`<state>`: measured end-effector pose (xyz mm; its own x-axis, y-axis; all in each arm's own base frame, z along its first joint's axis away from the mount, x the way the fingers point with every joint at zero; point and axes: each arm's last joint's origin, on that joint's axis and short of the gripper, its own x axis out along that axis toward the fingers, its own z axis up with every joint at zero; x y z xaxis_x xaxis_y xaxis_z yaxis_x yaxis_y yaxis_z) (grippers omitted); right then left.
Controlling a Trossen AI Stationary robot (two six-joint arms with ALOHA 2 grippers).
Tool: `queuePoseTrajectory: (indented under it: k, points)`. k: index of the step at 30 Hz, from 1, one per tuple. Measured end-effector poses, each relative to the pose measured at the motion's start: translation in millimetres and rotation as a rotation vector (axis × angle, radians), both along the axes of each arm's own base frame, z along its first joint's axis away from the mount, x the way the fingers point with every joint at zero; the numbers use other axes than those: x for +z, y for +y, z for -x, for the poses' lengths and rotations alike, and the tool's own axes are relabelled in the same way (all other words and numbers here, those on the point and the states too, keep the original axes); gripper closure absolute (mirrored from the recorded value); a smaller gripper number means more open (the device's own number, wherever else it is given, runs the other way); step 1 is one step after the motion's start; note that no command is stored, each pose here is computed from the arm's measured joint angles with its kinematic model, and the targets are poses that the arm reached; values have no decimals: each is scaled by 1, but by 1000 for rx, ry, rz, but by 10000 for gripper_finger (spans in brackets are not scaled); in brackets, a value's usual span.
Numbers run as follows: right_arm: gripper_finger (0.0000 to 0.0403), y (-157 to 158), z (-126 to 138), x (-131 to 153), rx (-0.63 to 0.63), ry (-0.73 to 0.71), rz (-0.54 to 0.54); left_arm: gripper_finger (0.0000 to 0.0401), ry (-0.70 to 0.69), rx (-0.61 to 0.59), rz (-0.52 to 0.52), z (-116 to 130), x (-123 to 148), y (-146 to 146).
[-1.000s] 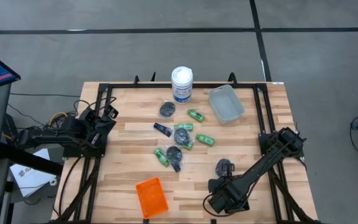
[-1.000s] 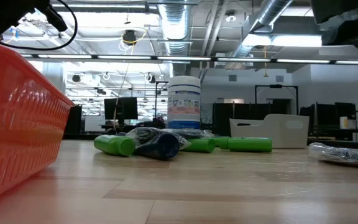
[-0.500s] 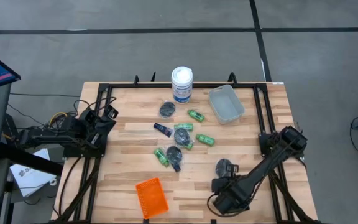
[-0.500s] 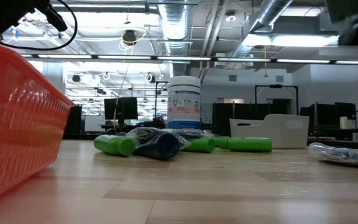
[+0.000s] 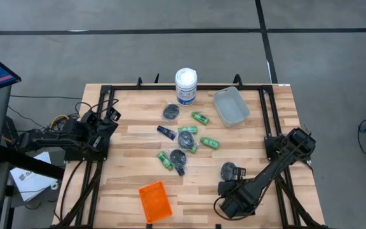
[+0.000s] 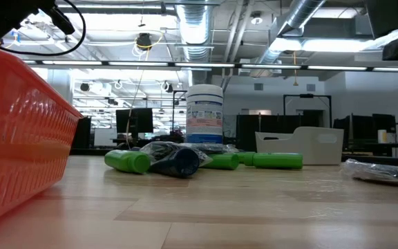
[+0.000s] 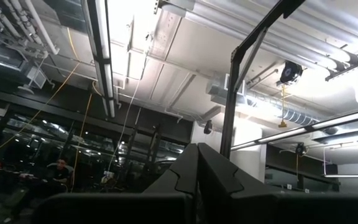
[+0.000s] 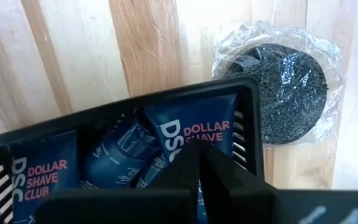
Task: Pick & Place Travel size toiletries
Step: Put the blue shave cream into the black basket
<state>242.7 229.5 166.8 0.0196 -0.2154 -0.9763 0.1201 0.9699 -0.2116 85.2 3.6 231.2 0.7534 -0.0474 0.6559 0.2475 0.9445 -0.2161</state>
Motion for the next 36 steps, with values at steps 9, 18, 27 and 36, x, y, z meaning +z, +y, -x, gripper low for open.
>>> queuePoseTrajectory:
  k: [9, 18, 27, 36]
  points:
    - [403, -9, 0, 56, -19, -72, 68, 400, -13, -14, 16, 1, 1, 0]
    - [397, -58, -29, 100, -138, -277, 53, 400, -18, -16, 17, 1, 1, 0]
    - [292, -121, -118, 80, -47, -495, 22, 400, -20, -17, 17, 1, 2, 0]
    - [177, -162, -156, 44, -383, -495, -274, 400, -19, -17, 18, 1, 2, 0]
